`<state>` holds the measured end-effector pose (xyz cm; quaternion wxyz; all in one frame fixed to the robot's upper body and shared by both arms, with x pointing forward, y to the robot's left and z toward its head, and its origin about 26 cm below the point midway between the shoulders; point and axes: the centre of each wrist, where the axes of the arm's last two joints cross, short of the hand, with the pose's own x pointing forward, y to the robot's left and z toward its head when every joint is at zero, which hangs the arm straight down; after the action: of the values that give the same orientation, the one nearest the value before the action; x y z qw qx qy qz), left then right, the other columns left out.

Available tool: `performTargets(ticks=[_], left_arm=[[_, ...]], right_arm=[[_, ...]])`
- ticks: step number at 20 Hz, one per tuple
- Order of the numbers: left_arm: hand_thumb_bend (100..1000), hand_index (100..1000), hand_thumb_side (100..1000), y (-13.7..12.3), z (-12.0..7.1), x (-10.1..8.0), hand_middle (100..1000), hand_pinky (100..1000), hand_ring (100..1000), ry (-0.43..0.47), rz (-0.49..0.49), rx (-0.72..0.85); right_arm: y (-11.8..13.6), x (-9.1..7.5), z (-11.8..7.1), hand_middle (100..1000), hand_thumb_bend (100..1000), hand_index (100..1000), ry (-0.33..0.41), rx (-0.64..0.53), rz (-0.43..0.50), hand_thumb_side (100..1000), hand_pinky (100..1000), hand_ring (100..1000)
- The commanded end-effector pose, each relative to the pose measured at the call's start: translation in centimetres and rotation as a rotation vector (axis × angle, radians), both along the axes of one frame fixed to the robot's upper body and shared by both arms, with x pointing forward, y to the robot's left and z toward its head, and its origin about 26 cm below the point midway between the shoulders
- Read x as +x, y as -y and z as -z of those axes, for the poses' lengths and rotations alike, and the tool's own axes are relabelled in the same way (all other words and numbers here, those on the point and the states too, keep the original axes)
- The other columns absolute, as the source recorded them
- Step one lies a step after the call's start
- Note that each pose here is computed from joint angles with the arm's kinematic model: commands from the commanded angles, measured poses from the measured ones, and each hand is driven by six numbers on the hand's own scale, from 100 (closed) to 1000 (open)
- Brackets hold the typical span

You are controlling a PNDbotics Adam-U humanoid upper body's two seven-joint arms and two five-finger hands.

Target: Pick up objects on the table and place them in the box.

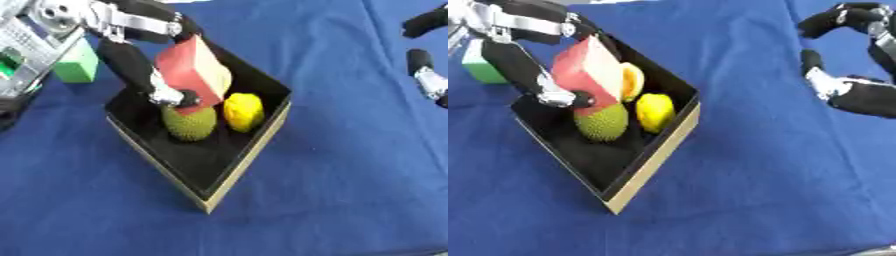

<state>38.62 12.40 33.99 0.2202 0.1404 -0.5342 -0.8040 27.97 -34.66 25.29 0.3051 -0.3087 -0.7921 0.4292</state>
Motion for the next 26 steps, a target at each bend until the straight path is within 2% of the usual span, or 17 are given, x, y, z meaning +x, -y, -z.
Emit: performTargets(ticks=[1, 8, 12, 13, 17, 21, 25, 26], left_arm=[[452, 931, 534, -0.2, -0.9, -0.2, 840, 933, 897, 0.069, 0.015, 0.020], [463, 922, 537, -0.8, -1.5, -0.3, 831, 935, 902, 0.077, 0.027, -0.006], [392, 891, 502, -1.6, -2.0, -0.8, 804, 916, 879, 0.081, 0.014, -0.037], [367, 879, 460, -2.2, -2.2, -0.9, 796, 910, 871, 0.085, -0.001, -0.051], [325, 864, 374, -5.5, -2.9, -0.9, 775, 896, 853, 0.113, -0.113, -0.107], [315, 859, 294, -10.1, -2.8, -0.3, 772, 887, 843, 0.145, -0.287, -0.147], [312, 865, 161, -14.3, -2.6, 0.1, 796, 890, 851, 0.167, -0.435, -0.158], [299, 862, 100, -14.9, -2.6, 0.2, 797, 891, 851, 0.166, -0.457, -0.162]], right_arm=[[-0.2, -0.2, -1.0, 650, 100, 790, 0.020, -0.012, -0.011, 485, 826, 714], [-0.2, -0.2, -0.9, 646, 100, 788, 0.015, 0.006, -0.004, 494, 825, 709], [-0.1, -0.2, -0.7, 644, 100, 787, 0.012, 0.014, 0.000, 492, 825, 707], [-0.1, -0.2, -0.7, 644, 100, 787, 0.012, 0.015, 0.002, 490, 825, 707], [0.2, -0.3, -0.5, 642, 100, 786, 0.014, 0.018, 0.014, 488, 825, 705], [0.4, -0.4, -0.3, 641, 100, 786, 0.023, 0.025, 0.022, 485, 825, 704], [0.5, -0.5, 0.0, 641, 100, 785, 0.035, 0.036, 0.023, 486, 825, 704], [0.5, -0.5, 0.1, 641, 100, 785, 0.037, 0.039, 0.024, 487, 825, 704]])
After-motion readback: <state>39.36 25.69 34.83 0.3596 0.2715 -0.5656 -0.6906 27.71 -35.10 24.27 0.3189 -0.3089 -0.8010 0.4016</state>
